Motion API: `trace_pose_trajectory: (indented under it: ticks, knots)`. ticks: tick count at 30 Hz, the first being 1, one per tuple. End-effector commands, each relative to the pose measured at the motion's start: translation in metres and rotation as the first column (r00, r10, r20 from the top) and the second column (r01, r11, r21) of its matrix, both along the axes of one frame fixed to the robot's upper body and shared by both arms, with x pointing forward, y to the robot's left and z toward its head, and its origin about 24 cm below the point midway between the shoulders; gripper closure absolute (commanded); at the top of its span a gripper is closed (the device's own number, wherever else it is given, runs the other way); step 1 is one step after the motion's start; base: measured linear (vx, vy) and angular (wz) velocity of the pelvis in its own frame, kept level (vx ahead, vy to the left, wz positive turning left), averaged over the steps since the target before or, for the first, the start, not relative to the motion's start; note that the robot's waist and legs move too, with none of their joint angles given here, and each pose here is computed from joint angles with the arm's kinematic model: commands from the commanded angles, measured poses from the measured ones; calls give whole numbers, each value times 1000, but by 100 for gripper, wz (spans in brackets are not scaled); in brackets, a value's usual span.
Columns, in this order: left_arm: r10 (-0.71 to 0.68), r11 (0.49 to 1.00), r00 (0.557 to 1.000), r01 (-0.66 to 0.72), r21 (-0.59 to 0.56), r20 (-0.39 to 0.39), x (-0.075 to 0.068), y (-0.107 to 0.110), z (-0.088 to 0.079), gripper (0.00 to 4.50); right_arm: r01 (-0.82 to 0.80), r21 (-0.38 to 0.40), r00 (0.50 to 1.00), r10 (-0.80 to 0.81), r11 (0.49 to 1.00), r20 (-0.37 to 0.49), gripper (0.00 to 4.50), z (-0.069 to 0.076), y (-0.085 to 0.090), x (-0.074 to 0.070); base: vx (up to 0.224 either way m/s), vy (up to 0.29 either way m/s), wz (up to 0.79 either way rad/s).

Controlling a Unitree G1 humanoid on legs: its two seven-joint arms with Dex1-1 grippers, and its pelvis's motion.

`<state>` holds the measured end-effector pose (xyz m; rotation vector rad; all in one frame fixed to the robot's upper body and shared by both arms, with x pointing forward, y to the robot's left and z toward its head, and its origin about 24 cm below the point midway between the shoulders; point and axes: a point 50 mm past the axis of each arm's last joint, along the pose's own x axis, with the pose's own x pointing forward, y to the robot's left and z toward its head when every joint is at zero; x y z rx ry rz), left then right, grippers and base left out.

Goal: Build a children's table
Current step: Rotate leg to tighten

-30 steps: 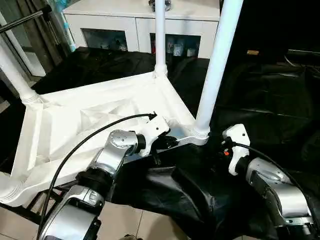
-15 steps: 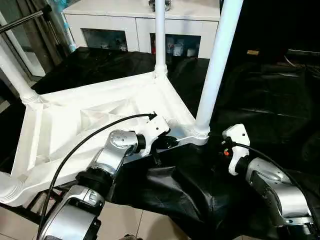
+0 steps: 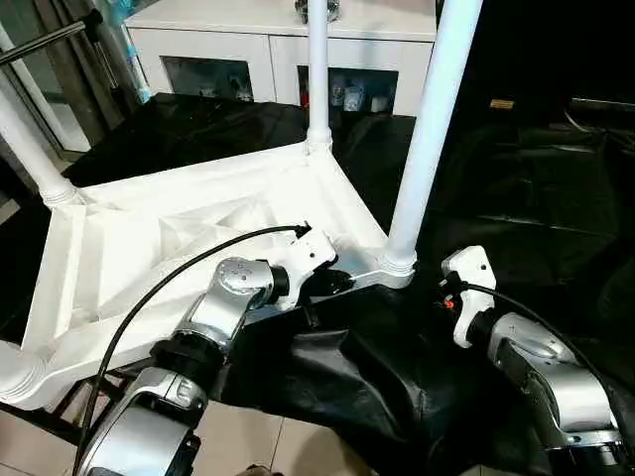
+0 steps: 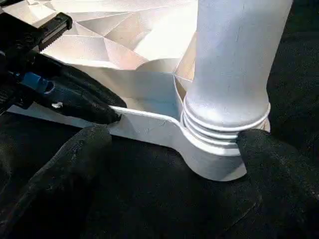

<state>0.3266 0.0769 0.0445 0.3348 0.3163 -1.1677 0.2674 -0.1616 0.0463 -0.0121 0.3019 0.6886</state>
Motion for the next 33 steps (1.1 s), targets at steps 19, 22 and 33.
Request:
trace_pose_trajectory:
  ticks: [19,22,33]
  knots:
    - [-82,995,996,83,-50,19,-7,-15,3,450,-81,25,997,81,996,-2,6,2,17,-2,0,0,0]
    - [-82,995,996,83,-50,19,-7,-15,3,450,-81,25,997,81,996,-2,6,2,17,-2,0,0,0]
    - [-82,995,996,83,-50,19,-7,-15,3,450,-81,25,997,81,996,-2,6,2,17,-2,0,0,0]
